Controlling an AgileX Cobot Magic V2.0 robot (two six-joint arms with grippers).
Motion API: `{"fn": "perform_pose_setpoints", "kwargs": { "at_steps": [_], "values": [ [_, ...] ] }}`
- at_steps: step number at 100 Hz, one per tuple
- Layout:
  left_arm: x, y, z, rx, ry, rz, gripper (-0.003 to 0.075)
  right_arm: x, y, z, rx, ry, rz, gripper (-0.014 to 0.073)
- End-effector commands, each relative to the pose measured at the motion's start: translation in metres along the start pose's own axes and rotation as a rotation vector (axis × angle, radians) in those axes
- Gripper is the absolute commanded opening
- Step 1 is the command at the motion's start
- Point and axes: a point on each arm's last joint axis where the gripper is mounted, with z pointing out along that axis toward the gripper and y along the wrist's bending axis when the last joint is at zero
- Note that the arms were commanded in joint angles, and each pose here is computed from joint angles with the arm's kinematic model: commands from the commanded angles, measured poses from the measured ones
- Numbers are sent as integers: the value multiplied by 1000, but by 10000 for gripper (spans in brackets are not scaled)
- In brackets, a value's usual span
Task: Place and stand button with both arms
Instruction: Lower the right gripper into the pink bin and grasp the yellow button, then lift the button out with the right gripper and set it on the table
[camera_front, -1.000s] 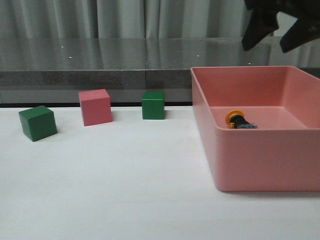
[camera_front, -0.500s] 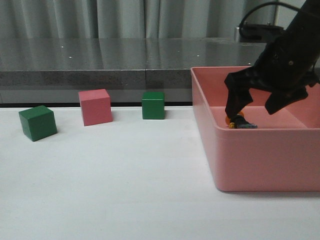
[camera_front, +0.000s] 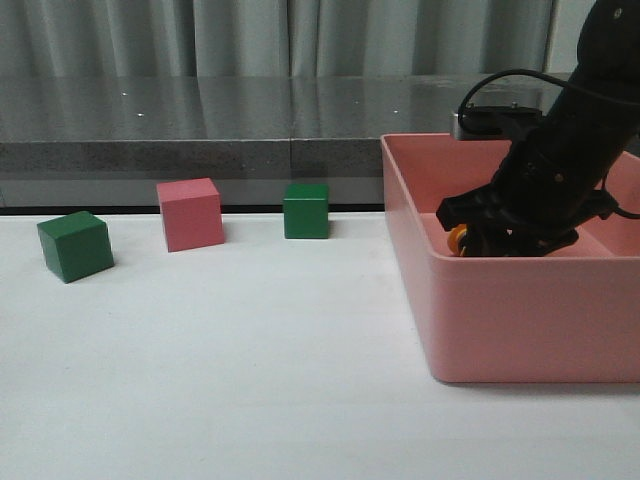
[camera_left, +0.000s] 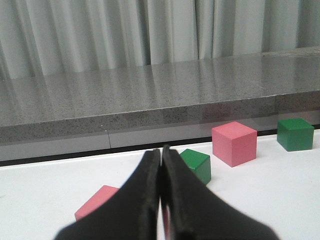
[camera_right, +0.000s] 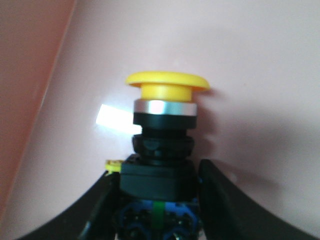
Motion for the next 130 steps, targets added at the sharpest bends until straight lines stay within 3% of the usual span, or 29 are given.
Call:
{"fn": "perform_pose_setpoints", "kwargs": {
  "at_steps": [1,25,36,49,69,84,111,121,130],
  "values": [
    [6,-2,-1,3,-63,-17,-20,-21,4,-35,-10,-81,-14,55],
    [6,-2,-1,3,-63,-17,-20,-60,25,-118,-64,-172,-100,48],
    [6,-2,-1,3,-63,-17,-19,-77,54,-148,-103,-221,-320,48],
    [6,-2,-1,3,-63,-17,-20,-88,104,-158,-188,-260,-606,48],
    [6,-2,-1,3,-63,-17,-20,-87,176,-130,-283,-271,-969,48],
    [6,-2,-1,3,-63,-17,-20,-75,209,-89,-328,-216,-1147,48],
    [6,-2,-1,3,-63,-17,-20,-60,222,-29,-351,-121,-1178,53],
    [6,-2,-1,3,-63,-17,-20,-57,222,-22,-355,-106,-1177,140],
    [6,-2,-1,3,-63,-17,-20,-57,222,-21,-355,-104,-1177,334]
  ]
}}
